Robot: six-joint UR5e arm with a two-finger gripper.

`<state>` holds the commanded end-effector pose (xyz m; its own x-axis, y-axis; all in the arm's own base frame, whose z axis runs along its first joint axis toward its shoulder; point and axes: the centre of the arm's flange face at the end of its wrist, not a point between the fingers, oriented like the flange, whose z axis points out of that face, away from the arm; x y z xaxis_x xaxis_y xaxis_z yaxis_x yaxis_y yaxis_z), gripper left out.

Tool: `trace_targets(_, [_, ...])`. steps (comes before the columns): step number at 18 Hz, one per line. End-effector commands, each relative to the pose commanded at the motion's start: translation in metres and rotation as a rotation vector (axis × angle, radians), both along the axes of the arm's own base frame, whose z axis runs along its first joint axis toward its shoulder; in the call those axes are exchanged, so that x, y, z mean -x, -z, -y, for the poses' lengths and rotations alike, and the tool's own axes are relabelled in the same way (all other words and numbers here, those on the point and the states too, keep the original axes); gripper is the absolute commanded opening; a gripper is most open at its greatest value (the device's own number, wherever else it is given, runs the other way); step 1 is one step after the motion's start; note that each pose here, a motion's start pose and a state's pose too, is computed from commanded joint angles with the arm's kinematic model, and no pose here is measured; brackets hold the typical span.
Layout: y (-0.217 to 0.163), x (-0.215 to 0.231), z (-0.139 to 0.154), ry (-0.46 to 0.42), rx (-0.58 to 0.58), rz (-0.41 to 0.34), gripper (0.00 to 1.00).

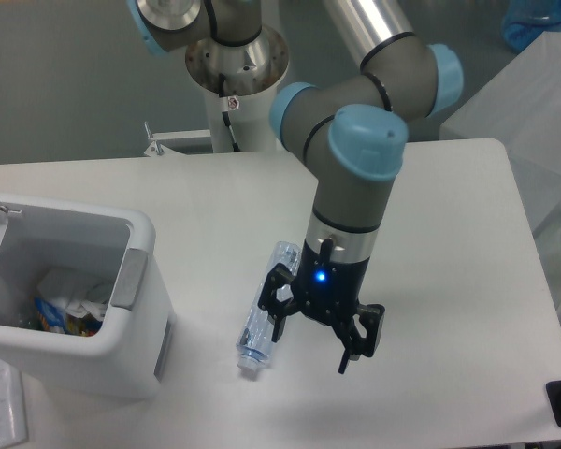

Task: Place the trash in the trash can
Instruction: 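Move the open gripper over the clear plastic bottle and lower, then close the gripper on the bottle's cap end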

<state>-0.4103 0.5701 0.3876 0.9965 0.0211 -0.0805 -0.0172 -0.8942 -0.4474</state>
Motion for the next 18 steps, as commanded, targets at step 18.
trace_targets(18, [0.107,-0.041,-0.041,-0.032,0.319,0.127,1.0])
